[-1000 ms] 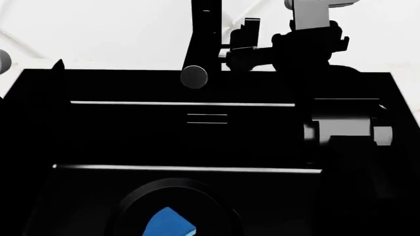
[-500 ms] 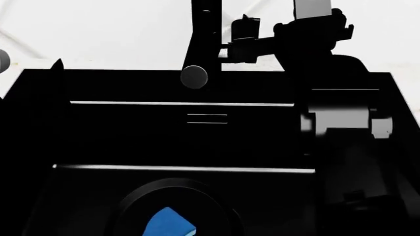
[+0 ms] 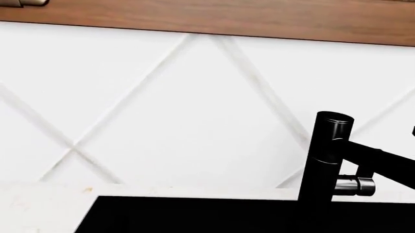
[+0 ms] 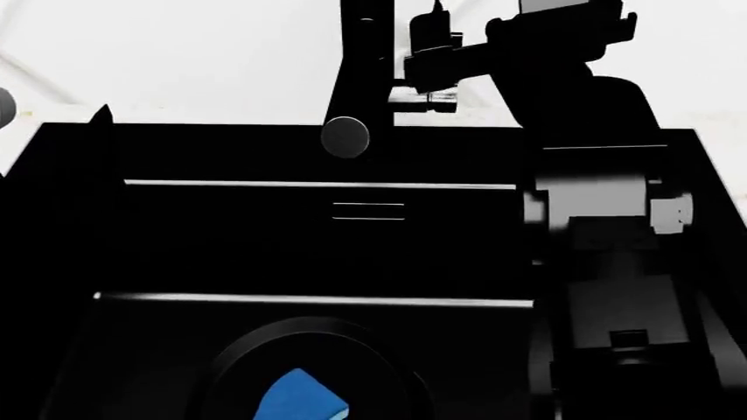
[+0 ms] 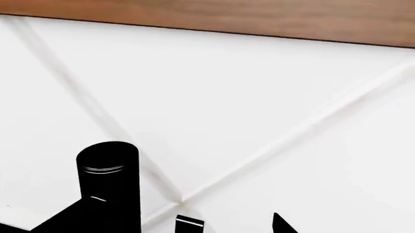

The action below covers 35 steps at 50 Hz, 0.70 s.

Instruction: Pick the pan and sponge and place them into the sink. Then turn on the water.

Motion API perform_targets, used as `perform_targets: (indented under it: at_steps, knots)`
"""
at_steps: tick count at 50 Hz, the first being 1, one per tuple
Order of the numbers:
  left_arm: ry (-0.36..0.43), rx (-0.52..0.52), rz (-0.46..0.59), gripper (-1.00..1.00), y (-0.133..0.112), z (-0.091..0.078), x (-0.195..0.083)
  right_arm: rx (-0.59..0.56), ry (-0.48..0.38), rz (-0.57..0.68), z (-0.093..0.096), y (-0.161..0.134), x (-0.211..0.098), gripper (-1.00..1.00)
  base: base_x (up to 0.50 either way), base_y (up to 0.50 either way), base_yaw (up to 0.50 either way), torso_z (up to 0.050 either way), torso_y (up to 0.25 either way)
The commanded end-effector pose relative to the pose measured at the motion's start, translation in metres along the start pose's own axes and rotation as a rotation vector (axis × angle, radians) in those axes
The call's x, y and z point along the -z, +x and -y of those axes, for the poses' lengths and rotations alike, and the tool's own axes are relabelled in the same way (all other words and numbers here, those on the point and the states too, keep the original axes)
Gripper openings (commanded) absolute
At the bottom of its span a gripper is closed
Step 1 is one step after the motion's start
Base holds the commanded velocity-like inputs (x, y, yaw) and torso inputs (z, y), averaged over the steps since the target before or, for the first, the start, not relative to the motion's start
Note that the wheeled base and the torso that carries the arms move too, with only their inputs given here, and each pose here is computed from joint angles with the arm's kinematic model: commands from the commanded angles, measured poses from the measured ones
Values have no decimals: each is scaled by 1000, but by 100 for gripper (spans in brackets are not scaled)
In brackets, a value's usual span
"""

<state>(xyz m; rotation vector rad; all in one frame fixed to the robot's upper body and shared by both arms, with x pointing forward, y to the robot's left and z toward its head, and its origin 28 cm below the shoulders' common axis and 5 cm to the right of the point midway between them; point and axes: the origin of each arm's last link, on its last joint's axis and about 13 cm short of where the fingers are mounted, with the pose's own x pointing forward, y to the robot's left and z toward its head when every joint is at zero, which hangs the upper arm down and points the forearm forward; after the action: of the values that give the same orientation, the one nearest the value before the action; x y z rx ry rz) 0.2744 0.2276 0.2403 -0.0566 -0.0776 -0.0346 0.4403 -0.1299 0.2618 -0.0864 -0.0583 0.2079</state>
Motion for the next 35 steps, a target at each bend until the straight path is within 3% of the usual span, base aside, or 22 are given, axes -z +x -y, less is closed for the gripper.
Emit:
perform_targets:
  at_steps: [1, 5, 7, 8, 9, 35]
  knots:
    - [-1, -4, -3, 100, 0, 0, 0, 32, -24, -21, 0, -1, 4, 100, 0, 0, 0, 0, 0]
    - [-2, -3, -1, 100, 0, 0, 0, 26, -17, -28, 0, -1, 5, 100, 0, 0, 0, 0, 0]
    - [-2, -3, -1, 100, 0, 0, 0, -5, 32, -36, -3, -1, 9, 100, 0, 0, 0, 0, 0]
    - [-1, 0, -1, 100, -11, 22, 3, -1, 18, -44, -3, -1, 10, 100, 0, 0, 0, 0, 0]
    - [0, 0, -1, 100, -12, 24, 3, -2, 18, -47, -3, -1, 11, 100, 0, 0, 0, 0, 0]
    - [26, -6, 10, 100, -12, 24, 2, 53, 37, -78, -2, -3, 15, 100, 0, 0, 0, 0, 0]
